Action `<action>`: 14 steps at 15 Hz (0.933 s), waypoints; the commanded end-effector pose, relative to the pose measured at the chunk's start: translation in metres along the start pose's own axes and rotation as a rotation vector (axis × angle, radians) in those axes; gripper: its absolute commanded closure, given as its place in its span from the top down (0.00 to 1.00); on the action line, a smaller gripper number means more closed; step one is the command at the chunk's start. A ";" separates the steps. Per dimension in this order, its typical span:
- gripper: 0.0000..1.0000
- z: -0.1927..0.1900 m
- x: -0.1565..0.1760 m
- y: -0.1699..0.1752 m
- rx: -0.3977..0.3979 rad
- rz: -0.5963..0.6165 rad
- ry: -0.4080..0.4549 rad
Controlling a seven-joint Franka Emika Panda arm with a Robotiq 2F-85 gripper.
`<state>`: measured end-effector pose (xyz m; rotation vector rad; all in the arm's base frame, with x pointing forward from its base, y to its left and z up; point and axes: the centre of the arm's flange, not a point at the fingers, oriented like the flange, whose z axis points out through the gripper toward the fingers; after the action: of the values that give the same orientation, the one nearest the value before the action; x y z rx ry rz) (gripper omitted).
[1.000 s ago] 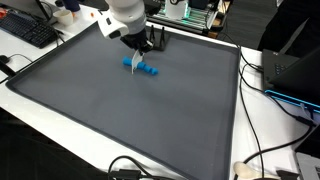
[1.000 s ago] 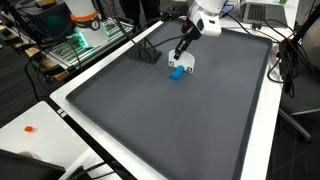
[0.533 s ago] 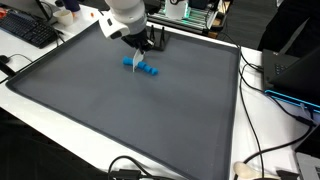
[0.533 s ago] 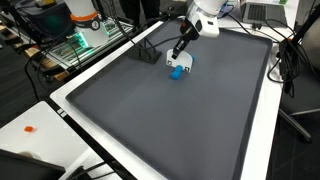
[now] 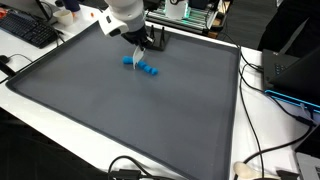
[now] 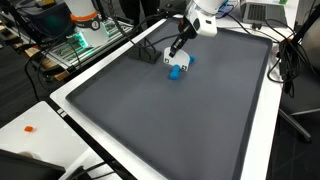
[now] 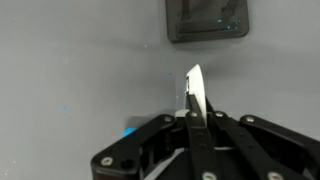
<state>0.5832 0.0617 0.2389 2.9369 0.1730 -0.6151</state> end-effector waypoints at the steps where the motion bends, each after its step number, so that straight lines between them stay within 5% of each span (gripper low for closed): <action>1: 0.01 -0.010 -0.014 0.008 0.024 0.004 0.005; 14: 0.01 -0.040 -0.014 0.030 0.029 0.055 0.144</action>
<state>0.5957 0.0410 0.2817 2.9817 0.1108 -0.4559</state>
